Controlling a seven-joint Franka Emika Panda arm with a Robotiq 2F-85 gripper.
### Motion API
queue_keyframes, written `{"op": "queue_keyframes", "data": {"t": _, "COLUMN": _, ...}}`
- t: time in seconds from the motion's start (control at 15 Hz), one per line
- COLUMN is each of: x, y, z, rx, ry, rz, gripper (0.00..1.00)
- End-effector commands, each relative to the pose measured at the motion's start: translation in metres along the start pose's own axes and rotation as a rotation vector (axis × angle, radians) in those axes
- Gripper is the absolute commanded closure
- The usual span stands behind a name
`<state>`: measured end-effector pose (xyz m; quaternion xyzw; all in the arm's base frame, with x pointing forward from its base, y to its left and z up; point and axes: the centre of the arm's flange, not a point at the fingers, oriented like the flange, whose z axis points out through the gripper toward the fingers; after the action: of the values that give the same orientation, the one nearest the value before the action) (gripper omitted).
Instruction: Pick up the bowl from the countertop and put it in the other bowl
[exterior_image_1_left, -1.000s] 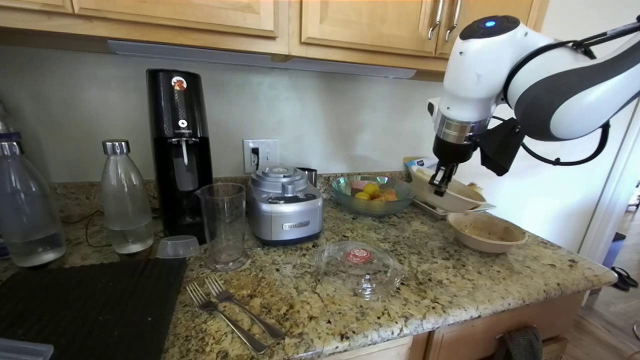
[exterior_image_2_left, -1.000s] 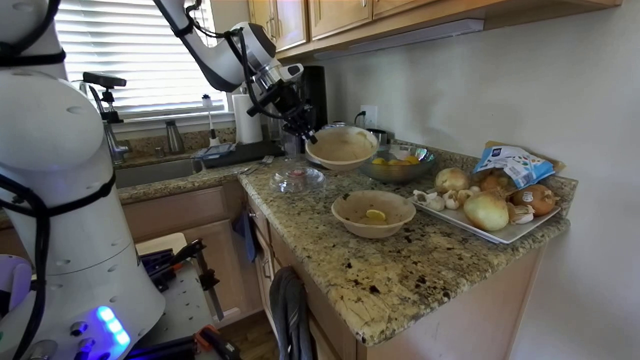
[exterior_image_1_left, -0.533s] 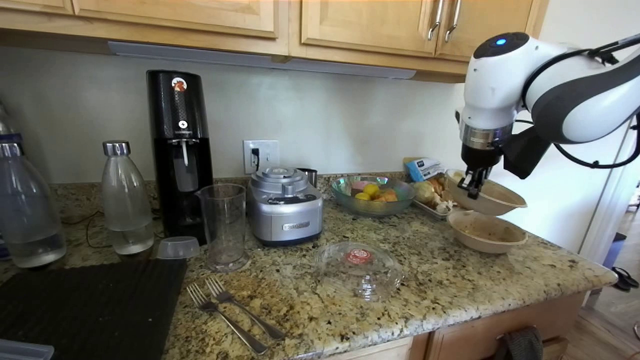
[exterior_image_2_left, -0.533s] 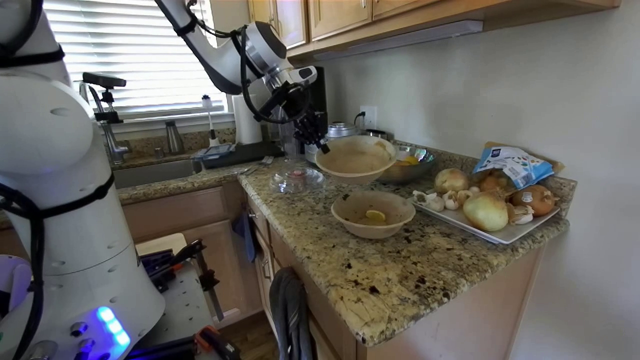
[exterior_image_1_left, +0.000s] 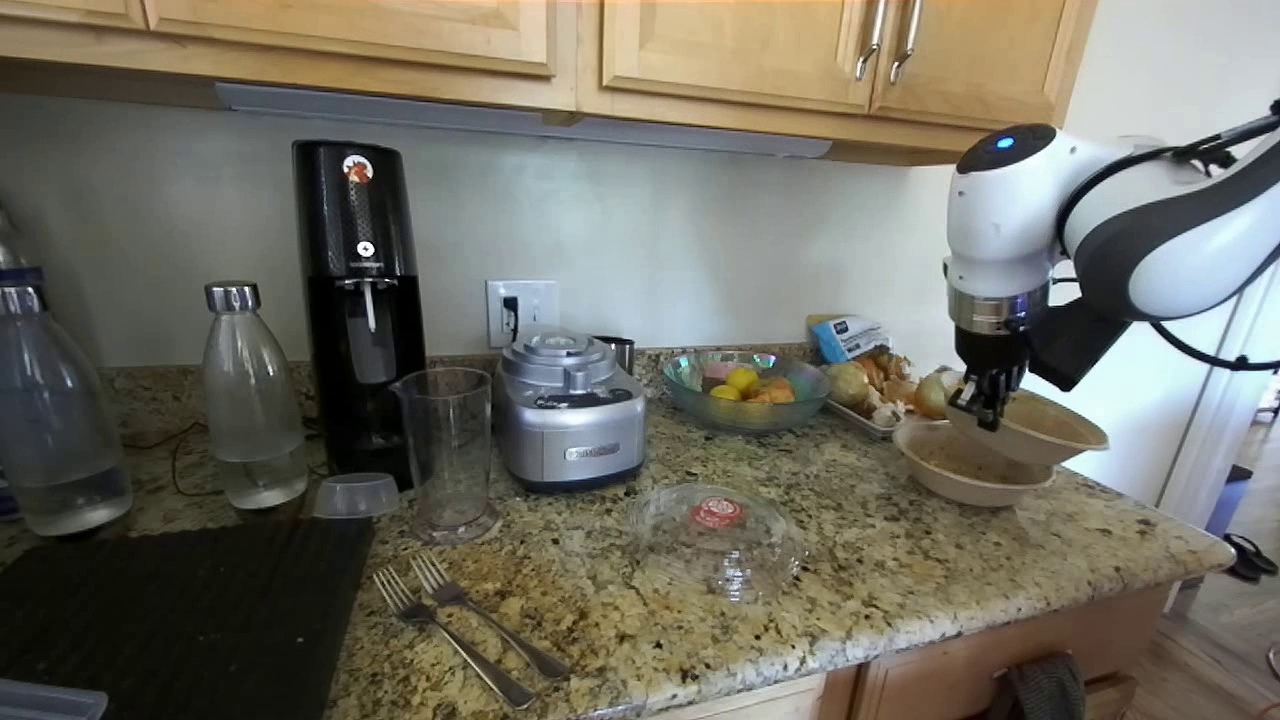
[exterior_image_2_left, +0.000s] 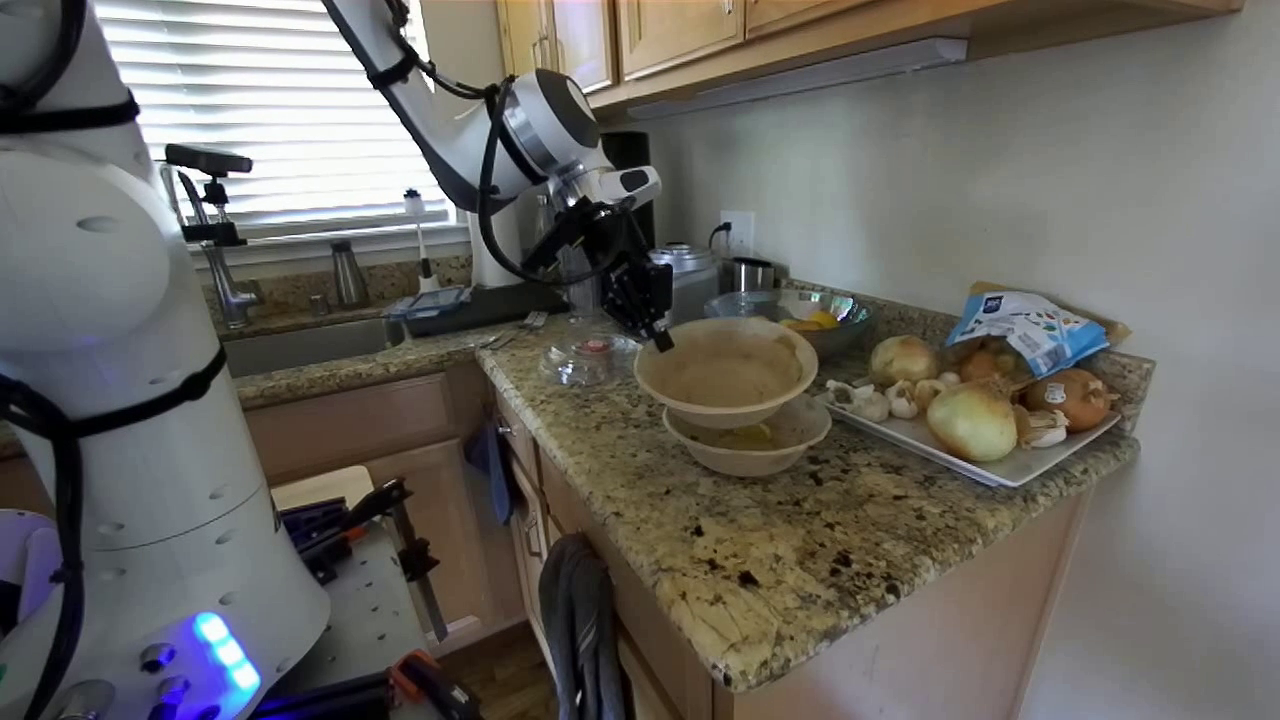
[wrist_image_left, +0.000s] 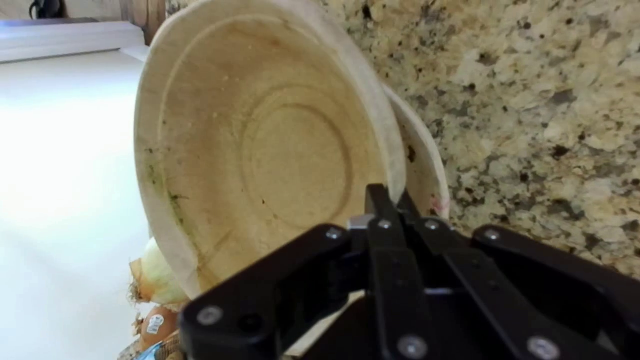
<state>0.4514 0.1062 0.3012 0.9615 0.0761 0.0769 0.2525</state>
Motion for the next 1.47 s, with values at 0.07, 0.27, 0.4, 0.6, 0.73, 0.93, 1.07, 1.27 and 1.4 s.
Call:
{"op": "queue_keyframes", "data": {"t": 0.07, "x": -0.002, "y": -0.008, "z": 0.028, "rx": 0.012, "ry": -0.004, "rz": 0.027, "gripper": 0.96}}
{"op": "queue_keyframes", "data": {"t": 0.27, "x": 0.001, "y": -0.016, "z": 0.038, "rx": 0.015, "ry": -0.009, "rz": 0.006, "gripper": 0.97}}
{"op": "queue_keyframes", "data": {"t": 0.4, "x": 0.004, "y": -0.018, "z": 0.042, "rx": 0.01, "ry": -0.008, "rz": -0.008, "gripper": 0.96}}
{"op": "queue_keyframes", "data": {"t": 0.6, "x": 0.012, "y": -0.019, "z": 0.046, "rx": 0.006, "ry": -0.005, "rz": -0.02, "gripper": 0.96}}
{"op": "queue_keyframes", "data": {"t": 0.73, "x": 0.019, "y": -0.02, "z": 0.048, "rx": 0.0, "ry": -0.001, "rz": -0.033, "gripper": 0.96}}
{"op": "queue_keyframes", "data": {"t": 0.93, "x": 0.029, "y": -0.025, "z": 0.051, "rx": 0.005, "ry": 0.003, "rz": -0.047, "gripper": 0.96}}
{"op": "queue_keyframes", "data": {"t": 1.07, "x": 0.034, "y": -0.031, "z": 0.052, "rx": 0.015, "ry": 0.002, "rz": -0.054, "gripper": 0.96}}
{"op": "queue_keyframes", "data": {"t": 1.27, "x": 0.038, "y": -0.039, "z": 0.056, "rx": 0.023, "ry": -0.001, "rz": -0.063, "gripper": 0.96}}
{"op": "queue_keyframes", "data": {"t": 1.4, "x": 0.038, "y": -0.042, "z": 0.057, "rx": 0.025, "ry": -0.009, "rz": -0.068, "gripper": 0.96}}
